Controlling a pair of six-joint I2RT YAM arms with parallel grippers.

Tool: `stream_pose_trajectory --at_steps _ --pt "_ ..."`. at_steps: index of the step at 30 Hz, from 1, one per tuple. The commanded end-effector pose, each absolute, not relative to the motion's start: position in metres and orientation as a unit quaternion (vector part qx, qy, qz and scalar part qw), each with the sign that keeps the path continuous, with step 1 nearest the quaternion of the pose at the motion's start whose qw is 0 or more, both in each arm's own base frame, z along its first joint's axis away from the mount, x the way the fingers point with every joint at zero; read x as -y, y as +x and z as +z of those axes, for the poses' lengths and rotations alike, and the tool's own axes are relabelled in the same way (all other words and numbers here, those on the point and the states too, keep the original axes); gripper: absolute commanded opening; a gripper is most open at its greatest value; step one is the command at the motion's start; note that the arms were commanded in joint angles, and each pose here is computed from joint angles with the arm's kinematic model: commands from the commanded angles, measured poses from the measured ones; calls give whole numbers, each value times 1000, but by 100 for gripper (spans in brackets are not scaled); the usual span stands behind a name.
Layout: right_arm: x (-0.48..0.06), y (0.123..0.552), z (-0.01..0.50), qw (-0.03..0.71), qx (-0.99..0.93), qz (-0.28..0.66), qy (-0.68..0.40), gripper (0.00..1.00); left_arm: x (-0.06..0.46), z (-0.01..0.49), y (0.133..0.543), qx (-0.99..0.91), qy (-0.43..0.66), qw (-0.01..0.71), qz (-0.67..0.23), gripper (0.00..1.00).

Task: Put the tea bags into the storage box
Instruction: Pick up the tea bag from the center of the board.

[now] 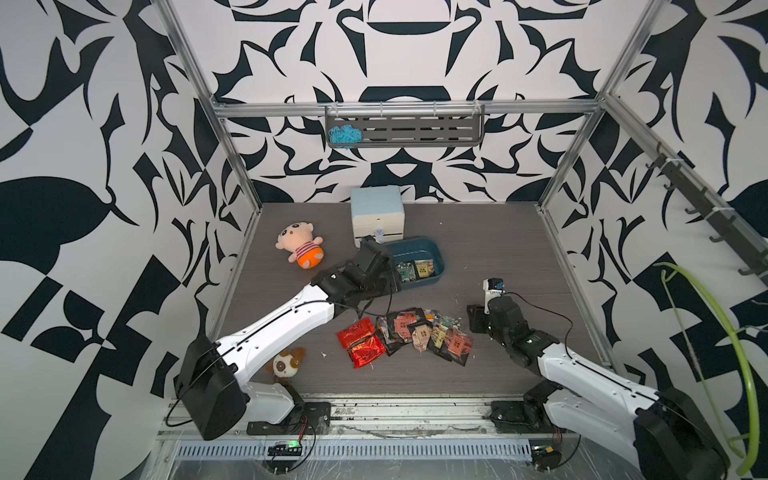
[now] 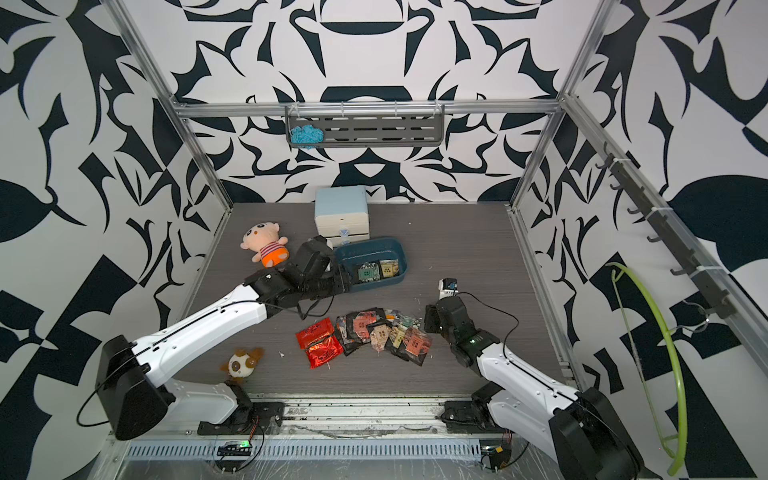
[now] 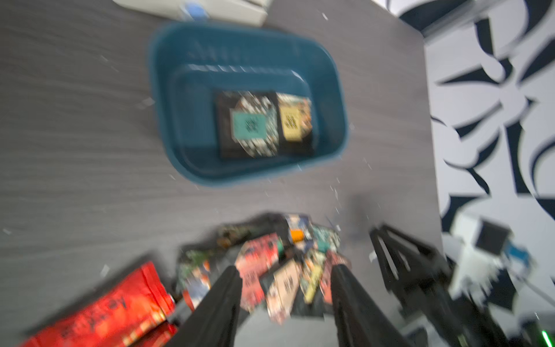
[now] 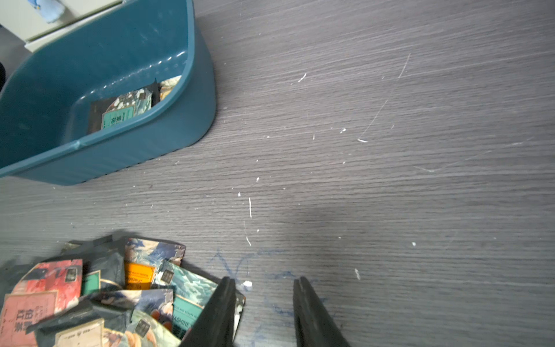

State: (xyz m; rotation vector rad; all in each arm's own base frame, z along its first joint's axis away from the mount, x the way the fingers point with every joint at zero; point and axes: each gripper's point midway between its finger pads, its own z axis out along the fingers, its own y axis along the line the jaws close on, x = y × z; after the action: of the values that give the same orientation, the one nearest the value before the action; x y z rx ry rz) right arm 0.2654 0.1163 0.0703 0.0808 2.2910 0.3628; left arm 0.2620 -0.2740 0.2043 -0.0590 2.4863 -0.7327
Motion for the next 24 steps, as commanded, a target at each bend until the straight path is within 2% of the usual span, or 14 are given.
stream_pose_trajectory --at_steps 1,10,18,24 --pt "-126 272 90 416 -895 161 14 37 275 208 236 -921 -8 260 -290 54" --pt "-127 276 91 396 -907 145 13 38 285 180 193 -917 16 240 -317 54" --pt "-158 258 97 265 -947 182 -4 38 286 159 185 -912 -2 239 -334 54" --pt "-170 229 88 222 -959 175 -17 38 286 153 188 -899 -31 253 -356 54"
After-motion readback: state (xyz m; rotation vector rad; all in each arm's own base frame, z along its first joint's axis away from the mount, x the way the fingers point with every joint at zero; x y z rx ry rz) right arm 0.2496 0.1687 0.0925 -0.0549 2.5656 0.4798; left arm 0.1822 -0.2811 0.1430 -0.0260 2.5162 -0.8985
